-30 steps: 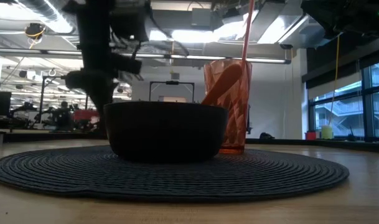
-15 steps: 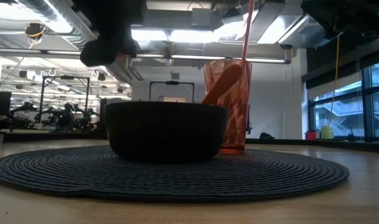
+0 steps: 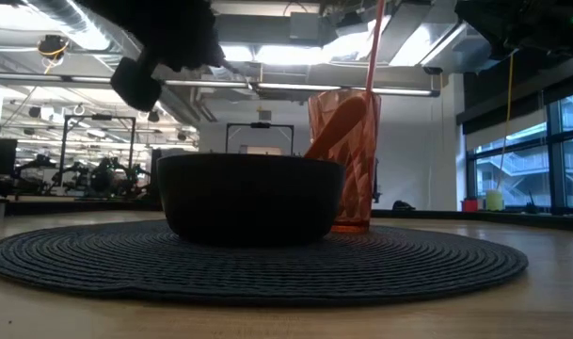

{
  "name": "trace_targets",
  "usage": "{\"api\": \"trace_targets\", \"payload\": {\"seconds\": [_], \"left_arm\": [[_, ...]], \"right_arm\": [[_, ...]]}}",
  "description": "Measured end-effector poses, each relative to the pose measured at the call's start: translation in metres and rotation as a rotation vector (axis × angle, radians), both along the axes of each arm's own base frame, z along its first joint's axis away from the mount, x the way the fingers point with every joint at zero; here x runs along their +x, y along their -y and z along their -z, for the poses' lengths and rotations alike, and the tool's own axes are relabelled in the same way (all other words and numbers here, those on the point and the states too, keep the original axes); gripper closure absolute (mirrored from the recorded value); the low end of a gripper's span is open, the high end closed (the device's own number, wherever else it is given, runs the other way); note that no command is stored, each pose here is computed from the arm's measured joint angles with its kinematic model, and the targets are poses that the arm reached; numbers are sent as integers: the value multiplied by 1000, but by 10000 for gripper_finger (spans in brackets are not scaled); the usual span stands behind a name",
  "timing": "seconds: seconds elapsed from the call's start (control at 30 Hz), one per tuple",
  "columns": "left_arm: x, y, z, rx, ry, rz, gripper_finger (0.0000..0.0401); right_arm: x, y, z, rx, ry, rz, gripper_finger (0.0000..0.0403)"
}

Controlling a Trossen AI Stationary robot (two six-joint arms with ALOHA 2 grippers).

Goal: Pick & Place Utensil
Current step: Put the pink fork into the black bowl

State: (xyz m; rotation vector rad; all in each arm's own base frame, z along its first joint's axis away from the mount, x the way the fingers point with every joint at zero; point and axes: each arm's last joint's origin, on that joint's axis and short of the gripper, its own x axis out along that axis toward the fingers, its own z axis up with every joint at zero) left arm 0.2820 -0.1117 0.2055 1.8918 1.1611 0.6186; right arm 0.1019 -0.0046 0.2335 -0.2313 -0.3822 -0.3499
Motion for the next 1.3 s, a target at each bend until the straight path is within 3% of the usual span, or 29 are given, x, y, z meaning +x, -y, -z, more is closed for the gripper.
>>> {"api": "trace_targets", "payload": {"seconds": [0.33,0.63,1.0,1.2,1.3], "left_arm": [[3,21,29,28,-34,54,377],[-9,42,24,-29,64,132,377],[-37,20,-24,-224,367,116,378],[-63,3,-29,-396,360,14,377],[-73,-3,-22,-408,339,-34,377]], "right_arm": [[0,-1,1,-1,-4,-30,393],[1,-2,1,17,-2,-64,393],[1,-2,2,25,-13,-68,393],[2,-1,2,25,-15,-67,393],[1,-1,2,26,-15,-64,393]]}}
